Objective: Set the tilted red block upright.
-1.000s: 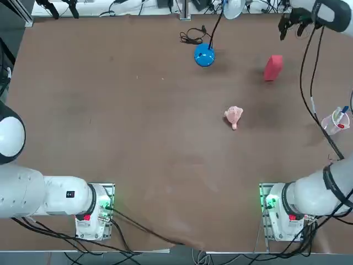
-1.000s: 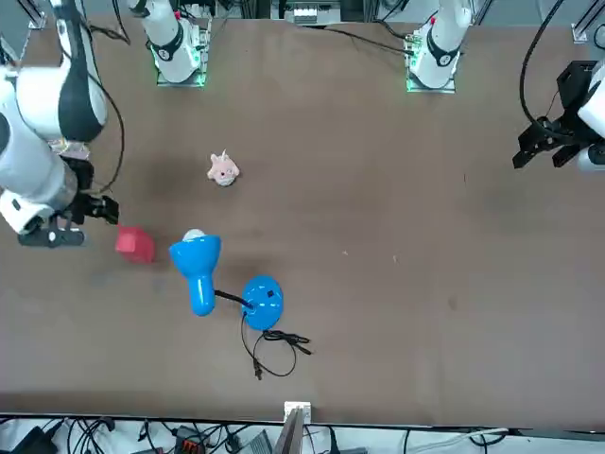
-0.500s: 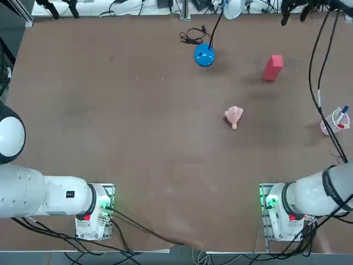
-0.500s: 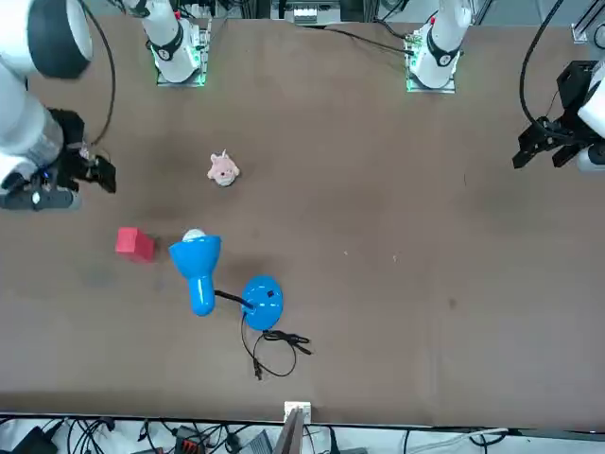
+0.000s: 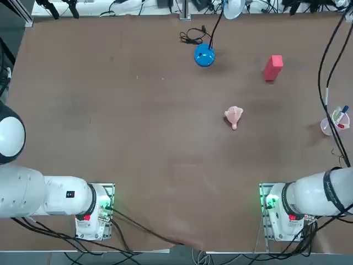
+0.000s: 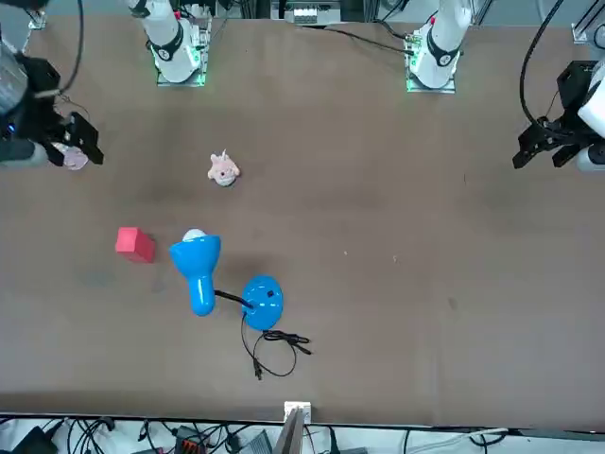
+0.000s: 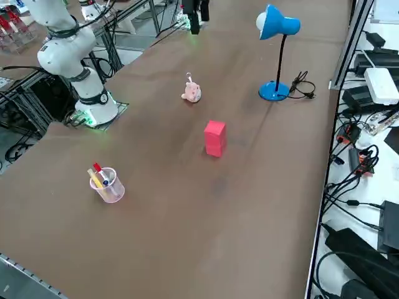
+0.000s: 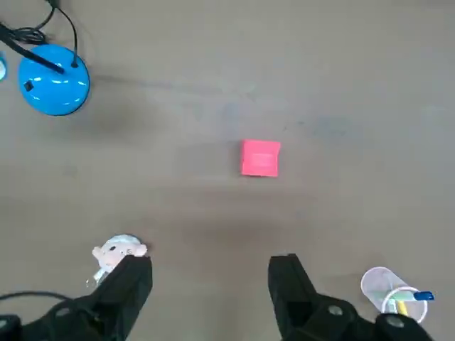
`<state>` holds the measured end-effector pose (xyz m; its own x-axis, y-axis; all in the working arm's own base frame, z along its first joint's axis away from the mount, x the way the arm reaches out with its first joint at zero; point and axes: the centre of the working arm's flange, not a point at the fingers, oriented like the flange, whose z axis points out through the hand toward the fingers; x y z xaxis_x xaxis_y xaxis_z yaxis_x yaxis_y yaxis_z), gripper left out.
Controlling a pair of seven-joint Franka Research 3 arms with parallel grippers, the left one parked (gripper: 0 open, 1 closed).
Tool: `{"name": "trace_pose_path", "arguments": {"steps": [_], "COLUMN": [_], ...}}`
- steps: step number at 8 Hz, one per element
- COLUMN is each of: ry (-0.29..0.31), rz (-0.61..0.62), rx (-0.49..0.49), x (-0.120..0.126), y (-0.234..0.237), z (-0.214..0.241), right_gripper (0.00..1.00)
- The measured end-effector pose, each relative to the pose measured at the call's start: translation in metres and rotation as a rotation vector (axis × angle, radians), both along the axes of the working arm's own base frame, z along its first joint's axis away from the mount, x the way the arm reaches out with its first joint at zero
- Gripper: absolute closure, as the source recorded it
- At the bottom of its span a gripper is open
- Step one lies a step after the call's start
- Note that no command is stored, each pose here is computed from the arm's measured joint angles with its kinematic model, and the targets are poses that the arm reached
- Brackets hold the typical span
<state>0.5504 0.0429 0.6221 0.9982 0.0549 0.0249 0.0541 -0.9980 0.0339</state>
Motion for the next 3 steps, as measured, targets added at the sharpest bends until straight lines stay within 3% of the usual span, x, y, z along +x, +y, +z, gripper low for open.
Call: {"name": "trace_pose_path", "arguments": {"steps": [3], "ry": [0.03], "rz": [0.006], "rx": [-0.001], "x": [-0.0041], "y": [0.0019], "z": [-0.002], "right_gripper": [0.0]}}
